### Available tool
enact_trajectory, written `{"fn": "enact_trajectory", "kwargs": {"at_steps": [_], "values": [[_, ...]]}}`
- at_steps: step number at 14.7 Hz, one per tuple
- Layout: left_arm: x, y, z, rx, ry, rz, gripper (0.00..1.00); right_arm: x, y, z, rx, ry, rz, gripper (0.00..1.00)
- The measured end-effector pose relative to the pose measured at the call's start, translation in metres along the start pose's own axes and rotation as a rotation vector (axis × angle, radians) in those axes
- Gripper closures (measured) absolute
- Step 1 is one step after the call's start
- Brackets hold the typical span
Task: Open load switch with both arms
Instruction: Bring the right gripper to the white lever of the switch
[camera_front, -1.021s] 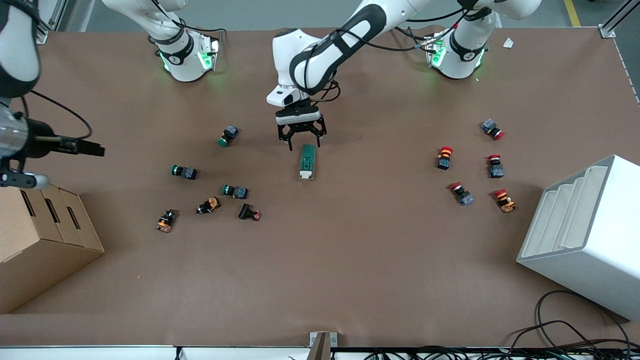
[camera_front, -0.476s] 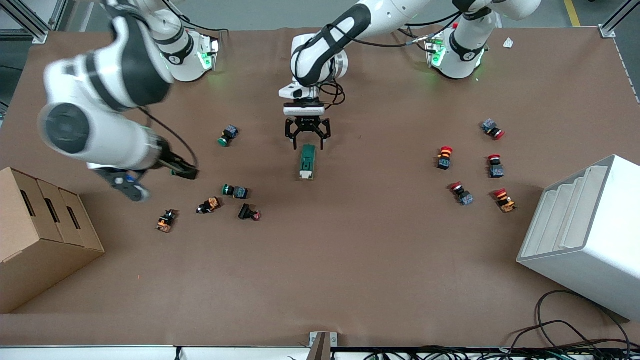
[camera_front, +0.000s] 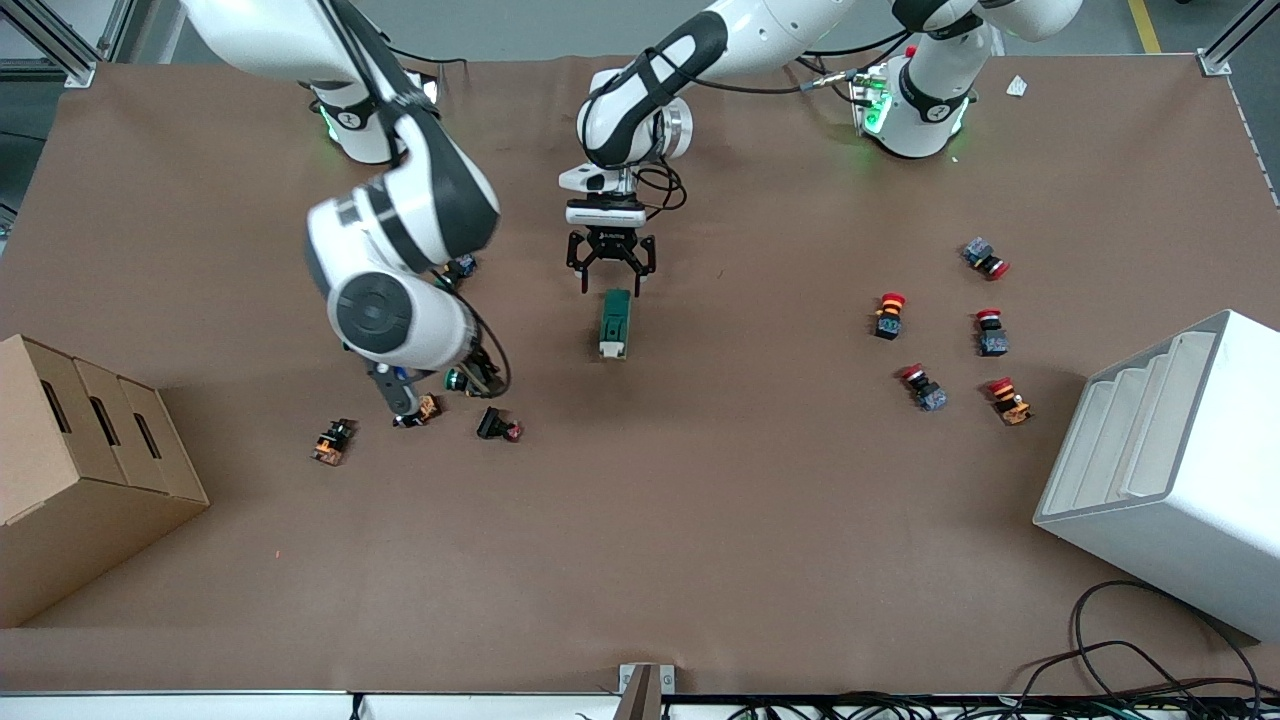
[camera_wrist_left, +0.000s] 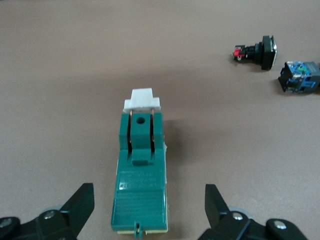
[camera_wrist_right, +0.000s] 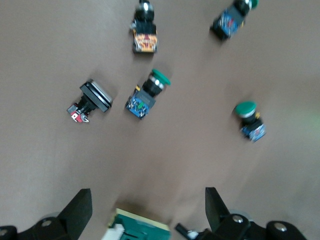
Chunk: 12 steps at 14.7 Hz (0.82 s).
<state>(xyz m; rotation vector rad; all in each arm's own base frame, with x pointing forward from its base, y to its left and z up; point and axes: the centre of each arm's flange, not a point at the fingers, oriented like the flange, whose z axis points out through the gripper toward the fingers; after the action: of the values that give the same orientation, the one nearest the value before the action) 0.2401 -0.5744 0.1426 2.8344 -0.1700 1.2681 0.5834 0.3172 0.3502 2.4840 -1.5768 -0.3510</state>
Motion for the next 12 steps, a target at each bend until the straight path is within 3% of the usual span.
{"fn": "enact_trajectory", "kwargs": {"at_steps": [3, 8, 12], "values": [[-0.014, -0.005, 0.006, -0.021, 0.018, 0.002, 0.02, -0.032, -0.029, 0.033, -0.007, 0.015, 0.128, 0.00], [-0.033, -0.014, 0.015, -0.016, 0.021, 0.002, 0.02, -0.085, -0.057, 0.093, 0.031, 0.030, 0.246, 0.00], [-0.038, -0.015, 0.016, -0.009, 0.030, -0.014, 0.01, -0.106, -0.063, 0.130, 0.007, -0.010, 0.302, 0.00]]}}
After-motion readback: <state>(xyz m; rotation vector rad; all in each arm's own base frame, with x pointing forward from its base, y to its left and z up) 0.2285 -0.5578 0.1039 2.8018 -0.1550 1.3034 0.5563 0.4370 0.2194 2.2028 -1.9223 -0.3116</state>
